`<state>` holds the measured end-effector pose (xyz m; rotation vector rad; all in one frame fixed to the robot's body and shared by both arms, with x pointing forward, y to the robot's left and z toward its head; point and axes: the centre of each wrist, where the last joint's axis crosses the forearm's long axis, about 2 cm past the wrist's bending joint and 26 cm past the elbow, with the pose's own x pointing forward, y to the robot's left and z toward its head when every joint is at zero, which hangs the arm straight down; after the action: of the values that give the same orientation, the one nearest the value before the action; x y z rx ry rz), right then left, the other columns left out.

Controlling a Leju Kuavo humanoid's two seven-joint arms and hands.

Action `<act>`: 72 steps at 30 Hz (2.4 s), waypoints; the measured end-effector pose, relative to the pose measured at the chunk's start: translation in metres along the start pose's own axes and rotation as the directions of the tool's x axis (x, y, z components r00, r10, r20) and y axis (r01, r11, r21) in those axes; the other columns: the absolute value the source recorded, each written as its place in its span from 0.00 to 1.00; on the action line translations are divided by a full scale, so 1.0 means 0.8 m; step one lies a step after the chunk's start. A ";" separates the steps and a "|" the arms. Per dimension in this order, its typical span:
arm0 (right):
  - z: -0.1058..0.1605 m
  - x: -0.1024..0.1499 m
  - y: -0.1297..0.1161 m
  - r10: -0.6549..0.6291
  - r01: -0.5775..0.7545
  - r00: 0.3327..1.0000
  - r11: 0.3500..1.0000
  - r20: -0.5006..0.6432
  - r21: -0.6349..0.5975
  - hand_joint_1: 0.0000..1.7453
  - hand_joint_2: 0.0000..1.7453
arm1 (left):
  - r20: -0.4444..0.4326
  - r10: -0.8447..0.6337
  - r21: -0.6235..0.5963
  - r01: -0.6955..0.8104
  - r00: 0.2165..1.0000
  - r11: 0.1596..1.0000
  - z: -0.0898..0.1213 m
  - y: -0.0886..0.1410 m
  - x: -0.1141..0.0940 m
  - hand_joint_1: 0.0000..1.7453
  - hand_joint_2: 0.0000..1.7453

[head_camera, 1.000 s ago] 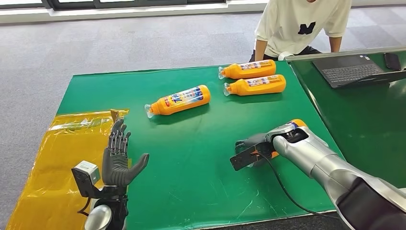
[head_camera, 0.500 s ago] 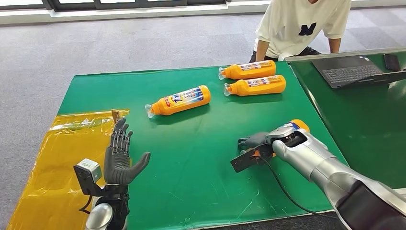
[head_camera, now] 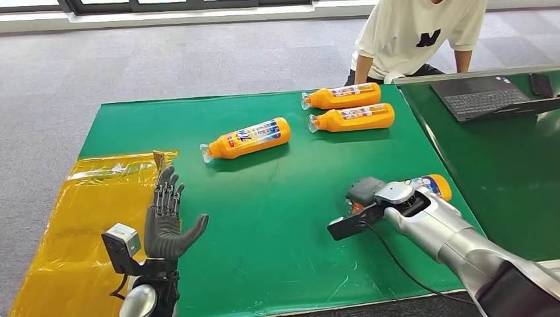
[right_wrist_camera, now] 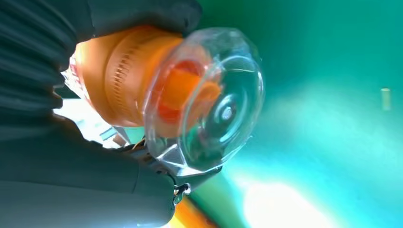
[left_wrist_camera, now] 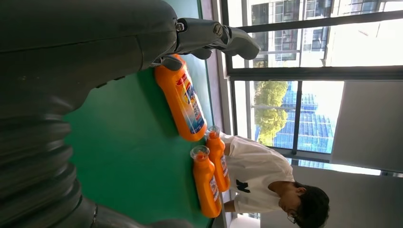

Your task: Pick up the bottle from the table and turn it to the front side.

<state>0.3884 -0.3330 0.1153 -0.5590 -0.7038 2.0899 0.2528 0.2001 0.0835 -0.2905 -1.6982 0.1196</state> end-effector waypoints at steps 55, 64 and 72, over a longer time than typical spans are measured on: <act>0.042 0.148 -0.152 -0.211 0.792 0.152 0.611 0.966 0.009 1.00 1.00 | 0.045 -0.022 -0.010 0.023 0.999 1.000 -0.011 -0.015 0.000 0.00 1.00; 0.080 0.168 -0.216 -0.042 0.785 0.133 0.614 0.990 -0.080 1.00 1.00 | 0.042 -0.021 -0.015 0.022 0.999 1.000 -0.011 -0.019 0.000 0.00 1.00; 0.140 0.168 -0.294 0.101 0.646 0.411 0.669 0.906 -0.367 1.00 1.00 | 0.025 -0.028 -0.094 0.030 0.999 0.995 -0.025 -0.030 -0.002 0.00 0.00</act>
<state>0.3817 -0.1386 0.3345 0.4254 -2.1088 1.5501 0.2697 0.1748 0.0912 -0.3354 -1.7340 0.0218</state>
